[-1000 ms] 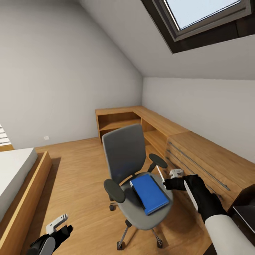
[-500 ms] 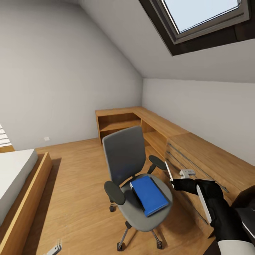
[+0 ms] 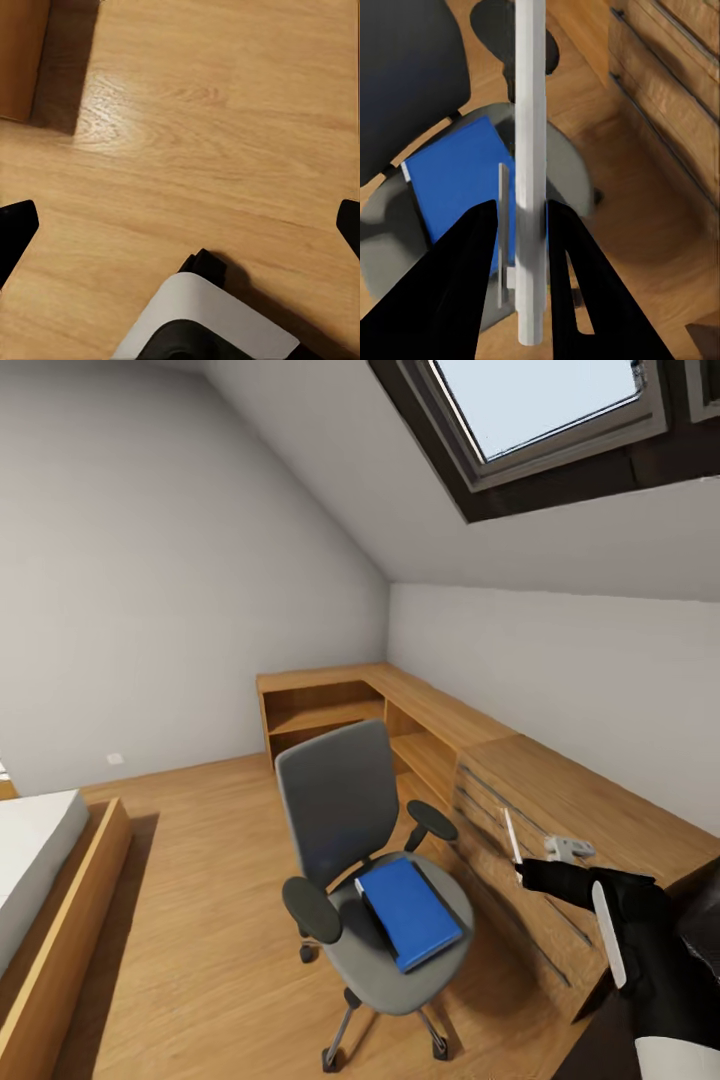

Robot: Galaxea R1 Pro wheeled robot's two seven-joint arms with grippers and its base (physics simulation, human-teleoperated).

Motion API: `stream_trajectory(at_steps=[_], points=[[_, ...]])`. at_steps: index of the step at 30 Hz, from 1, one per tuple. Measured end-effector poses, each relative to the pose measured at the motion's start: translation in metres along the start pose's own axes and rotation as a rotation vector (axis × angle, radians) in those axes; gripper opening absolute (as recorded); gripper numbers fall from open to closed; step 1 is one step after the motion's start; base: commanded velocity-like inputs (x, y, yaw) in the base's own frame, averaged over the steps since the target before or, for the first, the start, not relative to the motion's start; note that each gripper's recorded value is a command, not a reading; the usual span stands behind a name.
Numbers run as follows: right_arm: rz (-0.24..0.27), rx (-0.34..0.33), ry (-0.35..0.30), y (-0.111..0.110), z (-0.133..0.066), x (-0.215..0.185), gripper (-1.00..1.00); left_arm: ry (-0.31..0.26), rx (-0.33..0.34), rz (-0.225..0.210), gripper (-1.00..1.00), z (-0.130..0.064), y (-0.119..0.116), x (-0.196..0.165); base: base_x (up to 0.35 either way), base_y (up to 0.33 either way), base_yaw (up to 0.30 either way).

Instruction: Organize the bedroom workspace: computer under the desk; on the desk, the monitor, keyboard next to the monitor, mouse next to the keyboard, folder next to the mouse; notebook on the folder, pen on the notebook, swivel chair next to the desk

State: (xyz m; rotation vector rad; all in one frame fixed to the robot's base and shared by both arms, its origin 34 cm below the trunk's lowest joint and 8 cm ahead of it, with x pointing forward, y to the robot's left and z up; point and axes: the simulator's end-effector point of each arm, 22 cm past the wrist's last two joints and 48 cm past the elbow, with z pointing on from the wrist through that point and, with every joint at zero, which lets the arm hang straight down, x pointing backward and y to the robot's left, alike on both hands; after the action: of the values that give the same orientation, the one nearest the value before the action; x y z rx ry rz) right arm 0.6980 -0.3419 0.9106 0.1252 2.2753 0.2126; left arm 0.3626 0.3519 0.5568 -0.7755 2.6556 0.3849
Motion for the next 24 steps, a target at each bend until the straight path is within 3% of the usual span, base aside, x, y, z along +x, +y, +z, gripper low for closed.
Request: stream_trajectory(at_steps=[4,9,17,24], points=[[0.045,0.024,-0.015,-0.017,-0.005,-0.002,-1.00,-0.005,-0.005,0.008,1.00,0.001,0.002,0.004,0.000,0.000,-0.266],[0.100,0.074,-0.033,-0.043,-0.011,-0.002,-1.00,-0.054,-0.010,-0.007,1.00,0.000,0.004,-0.004,0.000,0.000,-0.276],[0.125,0.145,-0.035,-0.065,-0.015,0.000,-1.00,-0.063,-0.018,-0.007,1.00,0.001,0.008,-0.001,0.000,0.000,-0.279],[0.207,0.190,-0.045,-0.097,-0.022,0.009,-1.00,-0.067,-0.021,-0.014,1.00,0.001,0.009,-0.002,0.000,0.000,-0.280]])
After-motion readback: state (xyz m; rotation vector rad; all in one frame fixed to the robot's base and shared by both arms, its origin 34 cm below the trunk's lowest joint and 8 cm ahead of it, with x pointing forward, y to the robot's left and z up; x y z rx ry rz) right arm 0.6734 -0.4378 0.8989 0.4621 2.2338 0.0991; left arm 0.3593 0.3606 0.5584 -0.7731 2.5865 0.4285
